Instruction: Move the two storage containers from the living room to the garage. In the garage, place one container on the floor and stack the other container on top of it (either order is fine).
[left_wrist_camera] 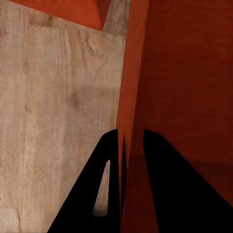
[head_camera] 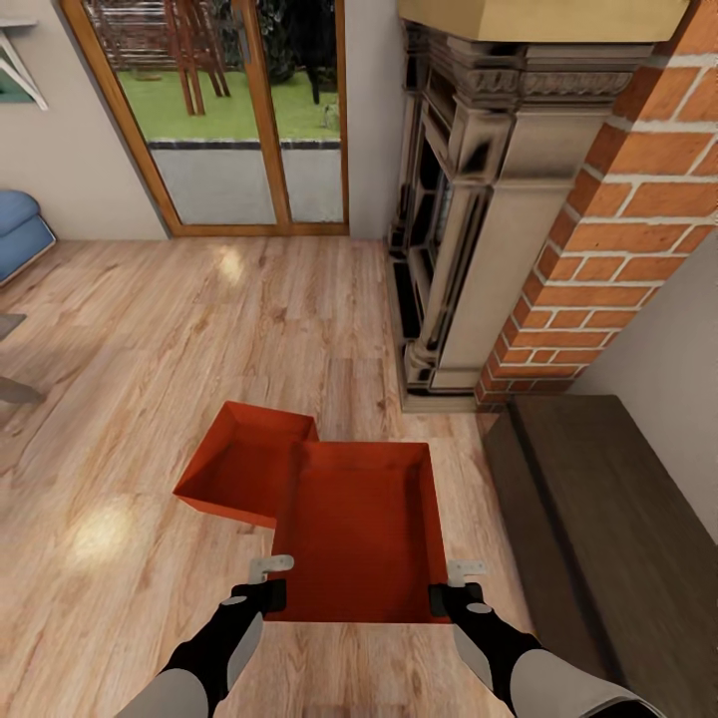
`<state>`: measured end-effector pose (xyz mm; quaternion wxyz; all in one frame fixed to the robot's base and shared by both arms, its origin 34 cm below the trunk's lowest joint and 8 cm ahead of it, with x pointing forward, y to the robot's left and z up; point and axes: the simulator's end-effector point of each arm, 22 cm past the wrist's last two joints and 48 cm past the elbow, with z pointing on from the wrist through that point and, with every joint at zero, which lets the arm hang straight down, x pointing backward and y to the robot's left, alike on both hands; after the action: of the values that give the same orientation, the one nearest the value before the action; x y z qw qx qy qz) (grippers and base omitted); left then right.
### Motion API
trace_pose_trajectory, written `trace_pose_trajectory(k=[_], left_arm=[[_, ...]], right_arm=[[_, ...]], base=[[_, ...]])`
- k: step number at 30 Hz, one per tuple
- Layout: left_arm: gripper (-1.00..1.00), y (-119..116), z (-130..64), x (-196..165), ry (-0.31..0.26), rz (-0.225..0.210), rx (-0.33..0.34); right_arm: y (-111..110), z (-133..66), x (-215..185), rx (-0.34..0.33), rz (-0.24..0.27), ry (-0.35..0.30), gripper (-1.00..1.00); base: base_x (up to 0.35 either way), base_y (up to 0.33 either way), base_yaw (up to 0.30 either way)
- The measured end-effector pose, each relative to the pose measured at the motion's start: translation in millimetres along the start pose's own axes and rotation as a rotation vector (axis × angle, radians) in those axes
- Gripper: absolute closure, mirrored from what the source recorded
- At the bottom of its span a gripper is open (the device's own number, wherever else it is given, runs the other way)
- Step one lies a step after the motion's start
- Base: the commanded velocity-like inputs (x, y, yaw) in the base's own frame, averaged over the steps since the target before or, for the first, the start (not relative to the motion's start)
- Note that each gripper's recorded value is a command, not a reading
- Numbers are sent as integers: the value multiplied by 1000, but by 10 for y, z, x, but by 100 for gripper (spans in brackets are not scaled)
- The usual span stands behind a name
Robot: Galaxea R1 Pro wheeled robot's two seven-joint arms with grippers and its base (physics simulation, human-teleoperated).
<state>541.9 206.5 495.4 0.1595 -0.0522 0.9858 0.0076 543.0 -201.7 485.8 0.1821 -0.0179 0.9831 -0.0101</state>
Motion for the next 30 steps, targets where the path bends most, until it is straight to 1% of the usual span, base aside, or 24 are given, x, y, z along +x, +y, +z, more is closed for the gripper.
trace_pose_trajectory(k=[30], left_arm=[[100,12,-389,-70,4,-3,0]], right_arm=[[-3,-387,-99,0,-4,4,100]], base=[[0,0,0]])
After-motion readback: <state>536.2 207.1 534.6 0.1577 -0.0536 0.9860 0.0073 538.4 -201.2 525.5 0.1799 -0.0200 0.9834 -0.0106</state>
